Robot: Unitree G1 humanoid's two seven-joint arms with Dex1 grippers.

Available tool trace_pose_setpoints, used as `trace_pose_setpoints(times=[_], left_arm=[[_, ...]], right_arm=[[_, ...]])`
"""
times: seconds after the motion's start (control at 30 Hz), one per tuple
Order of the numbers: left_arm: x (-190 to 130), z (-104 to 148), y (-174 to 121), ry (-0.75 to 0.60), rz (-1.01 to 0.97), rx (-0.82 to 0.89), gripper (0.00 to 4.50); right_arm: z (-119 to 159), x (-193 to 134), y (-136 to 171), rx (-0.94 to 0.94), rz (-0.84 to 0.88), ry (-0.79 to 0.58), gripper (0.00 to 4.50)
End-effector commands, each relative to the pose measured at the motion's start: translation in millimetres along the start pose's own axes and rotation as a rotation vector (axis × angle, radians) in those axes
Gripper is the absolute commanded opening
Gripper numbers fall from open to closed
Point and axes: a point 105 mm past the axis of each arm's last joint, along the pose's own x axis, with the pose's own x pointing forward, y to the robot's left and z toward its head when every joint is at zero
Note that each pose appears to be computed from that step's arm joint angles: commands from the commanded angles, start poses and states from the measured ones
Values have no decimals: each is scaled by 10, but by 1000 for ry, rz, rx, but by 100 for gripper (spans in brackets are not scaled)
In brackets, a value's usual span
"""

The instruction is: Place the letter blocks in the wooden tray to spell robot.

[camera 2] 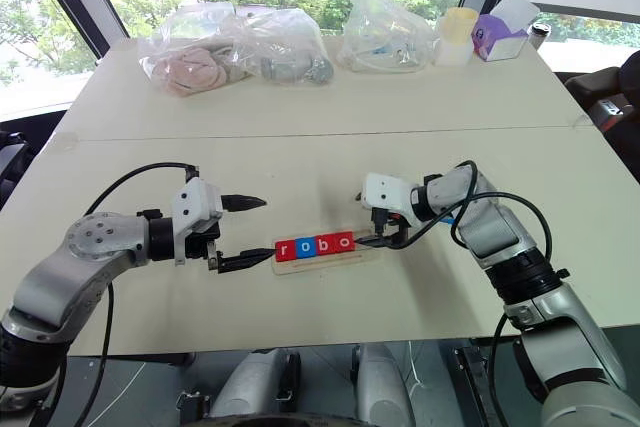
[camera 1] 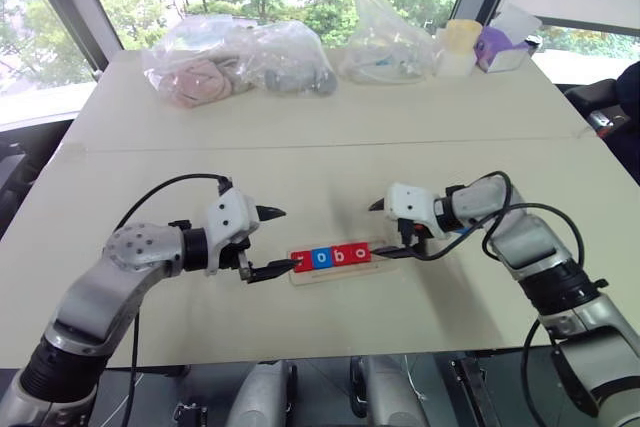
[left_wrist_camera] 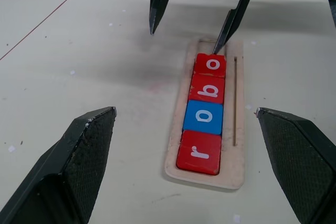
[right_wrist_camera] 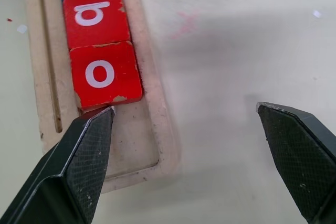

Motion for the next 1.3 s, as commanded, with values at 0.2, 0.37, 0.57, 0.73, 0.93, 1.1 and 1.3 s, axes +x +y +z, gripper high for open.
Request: trace_pose_setpoints(times=[0.2, 0.37, 0.57, 0.73, 0.93, 1.1, 1.3], left_arm=[[-9, 101, 0, -23, 6, 40, 450], [9, 102, 5, -32, 10, 38, 450], [51, 96, 14, -46, 1, 37, 450], [113, 107, 14, -57, -31, 41, 450], [222, 135, 11, -75, -76, 55, 450], [305, 195, 47, -96, -97, 68, 450], [291, 184, 56, -89, -115, 79, 450]], right_arm=[[47, -307, -193, -23, -109, 13, 444], [40, -689, -410, 173, -345, -70, 444], [-205, -941, -357, 421, -629, -72, 444], [-577, -1044, -177, 728, -899, 5, 444], [-671, -1005, 2, 883, -1097, 53, 444], [-786, -881, 78, 996, -1190, 110, 444], [-1008, -797, 134, 1120, -1252, 169, 444]])
